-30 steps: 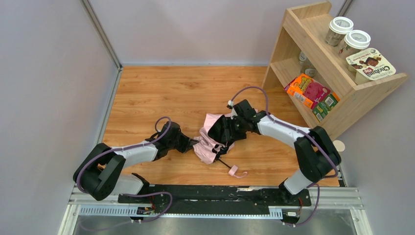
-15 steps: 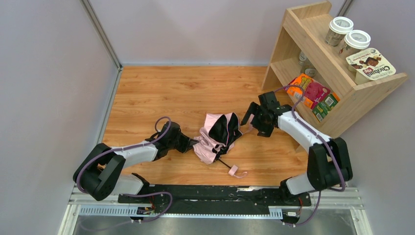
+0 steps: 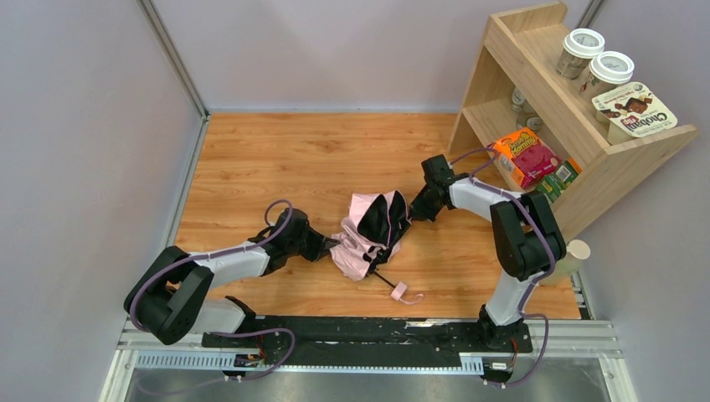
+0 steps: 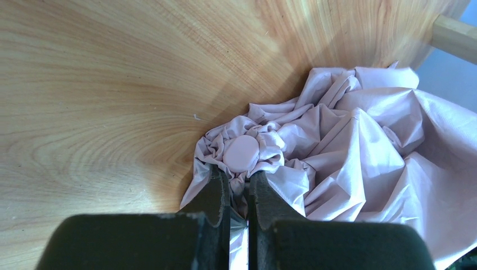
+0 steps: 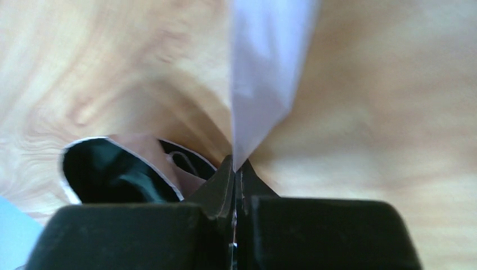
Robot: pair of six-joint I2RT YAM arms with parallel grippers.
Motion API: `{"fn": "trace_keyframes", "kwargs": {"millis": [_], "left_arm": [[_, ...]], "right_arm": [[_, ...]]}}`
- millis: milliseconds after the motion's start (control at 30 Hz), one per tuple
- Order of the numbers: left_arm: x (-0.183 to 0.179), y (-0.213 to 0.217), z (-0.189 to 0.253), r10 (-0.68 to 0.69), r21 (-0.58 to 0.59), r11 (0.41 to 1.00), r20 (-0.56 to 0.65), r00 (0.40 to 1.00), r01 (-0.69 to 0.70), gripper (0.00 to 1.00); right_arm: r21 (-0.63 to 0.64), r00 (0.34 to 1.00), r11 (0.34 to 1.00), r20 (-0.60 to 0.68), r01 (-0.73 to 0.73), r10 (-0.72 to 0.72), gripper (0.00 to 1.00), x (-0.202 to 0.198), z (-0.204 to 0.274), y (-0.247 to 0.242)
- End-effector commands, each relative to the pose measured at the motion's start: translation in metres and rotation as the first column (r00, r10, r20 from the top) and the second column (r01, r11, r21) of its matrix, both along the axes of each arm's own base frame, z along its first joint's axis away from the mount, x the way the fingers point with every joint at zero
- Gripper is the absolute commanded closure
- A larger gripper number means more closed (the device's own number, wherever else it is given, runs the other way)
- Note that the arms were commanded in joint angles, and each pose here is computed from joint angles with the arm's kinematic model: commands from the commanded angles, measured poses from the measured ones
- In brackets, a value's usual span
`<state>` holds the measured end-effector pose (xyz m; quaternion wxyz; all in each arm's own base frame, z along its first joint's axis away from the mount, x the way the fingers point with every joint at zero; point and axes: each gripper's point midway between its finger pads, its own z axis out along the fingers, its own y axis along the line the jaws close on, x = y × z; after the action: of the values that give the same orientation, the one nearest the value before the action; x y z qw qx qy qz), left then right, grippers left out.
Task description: Put away the umbrella
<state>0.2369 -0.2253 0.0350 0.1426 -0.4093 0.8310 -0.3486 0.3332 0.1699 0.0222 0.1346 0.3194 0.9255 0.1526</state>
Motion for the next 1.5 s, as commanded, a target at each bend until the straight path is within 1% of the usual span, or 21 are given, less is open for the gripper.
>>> {"fn": "trace_keyframes", "kwargs": {"millis": [0,33,67,100,167,233,267,400,533,633,667,733,833,933,1000,1133,1200,1267,1333,1367,1467], "left_arm": [[-0.02,0.026,-0.029,0.024,0.129,0.991,-0.063,0.998,-0.015,1.0],[-0.019,0.026,-0.029,0.024,0.13,0.991,-0.062,0.998,-0.016,1.0],[-0.019,0.027,-0.028,0.026,0.132,0.991,-0.058,0.998,-0.018,1.0],[-0.019,0.027,-0.029,0.029,0.135,0.991,-0.058,0.998,-0.021,1.0],[-0.018,0.028,-0.03,0.033,0.138,0.99,-0.06,0.998,-0.024,1.0],[-0.019,0.028,-0.03,0.036,0.136,0.99,-0.063,0.997,-0.027,1.0],[-0.019,0.028,-0.032,0.036,0.134,0.991,-0.063,0.997,-0.028,1.0],[-0.019,0.028,-0.033,0.041,0.132,0.991,-0.066,0.997,-0.032,1.0],[-0.02,0.028,-0.034,0.041,0.132,0.991,-0.066,0.997,-0.032,1.0],[-0.019,0.028,-0.032,0.04,0.126,0.991,-0.061,0.997,-0.032,1.0],[-0.02,0.028,-0.032,0.039,0.127,0.991,-0.06,0.997,-0.031,1.0],[-0.018,0.028,-0.029,0.037,0.128,0.991,-0.052,0.998,-0.03,1.0],[-0.018,0.028,-0.028,0.037,0.128,0.991,-0.048,0.998,-0.03,1.0],[-0.019,0.029,-0.028,0.036,0.13,0.991,-0.045,0.998,-0.03,1.0],[-0.019,0.029,-0.029,0.037,0.131,0.991,-0.044,0.998,-0.031,1.0],[-0.017,0.03,-0.028,0.044,0.133,0.99,-0.037,0.998,-0.039,1.0],[-0.018,0.03,-0.027,0.04,0.136,0.99,-0.034,0.999,-0.035,1.0],[-0.018,0.03,-0.027,0.04,0.137,0.99,-0.036,0.999,-0.034,1.0],[-0.018,0.03,-0.027,0.041,0.136,0.99,-0.036,0.999,-0.036,1.0],[-0.018,0.029,-0.027,0.039,0.136,0.99,-0.035,0.999,-0.034,1.0],[-0.018,0.028,-0.026,0.037,0.133,0.991,-0.033,0.999,-0.033,1.0]], "right_arm": [[0.063,0.922,0.987,0.37,-0.145,0.112,1.0,0.097,0.029,0.036],[0.071,0.911,0.98,0.387,-0.186,0.145,1.0,0.106,0.027,0.045],[0.106,0.855,0.95,0.474,-0.292,0.21,1.0,0.118,0.04,0.064],[0.127,0.822,0.935,0.525,-0.332,0.22,1.0,0.125,0.046,0.073],[0.164,0.699,0.888,0.682,-0.43,0.213,1.0,0.135,0.079,0.092],[0.18,0.648,0.862,0.734,-0.474,0.203,1.0,0.132,0.093,0.099],[0.189,0.631,0.847,0.749,-0.496,0.202,1.0,0.129,0.096,0.102],[0.224,0.683,0.837,0.697,-0.499,0.22,0.96,0.115,0.076,0.1],[0.107,0.78,0.893,0.539,-0.436,0.316,0.75,0.095,0.055,0.071],[-0.065,0.842,0.889,0.297,-0.453,0.451,0.43,0.067,0.042,0.032],[-0.126,0.842,0.877,0.245,-0.464,0.481,0.34,0.057,0.046,0.019],[-0.211,0.831,0.855,0.216,-0.473,0.513,0.22,0.041,0.063,-0.001],[-0.279,0.757,0.803,0.275,-0.527,0.592,0.04,0.025,0.103,-0.008],[-0.265,0.6,0.716,0.404,-0.646,0.691,0.01,0.021,0.151,0.024],[-0.223,0.492,0.642,0.476,-0.734,0.729,0.03,0.017,0.169,0.058],[-0.136,0.35,0.474,0.505,-0.87,0.789,0.19,-0.007,0.181,0.123],[-0.148,0.266,0.408,0.553,-0.901,0.79,0.24,-0.016,0.193,0.152],[-0.274,0.226,0.427,0.545,-0.862,0.807,0.24,-0.005,0.204,0.167],[-0.4,0.234,0.45,0.481,-0.798,0.845,0.23,0.01,0.213,0.167],[-0.416,0.241,0.458,0.476,-0.785,0.846,0.22,0.016,0.216,0.169],[-0.319,0.252,0.441,0.491,-0.839,0.834,0.25,0.013,0.204,0.185]]}}
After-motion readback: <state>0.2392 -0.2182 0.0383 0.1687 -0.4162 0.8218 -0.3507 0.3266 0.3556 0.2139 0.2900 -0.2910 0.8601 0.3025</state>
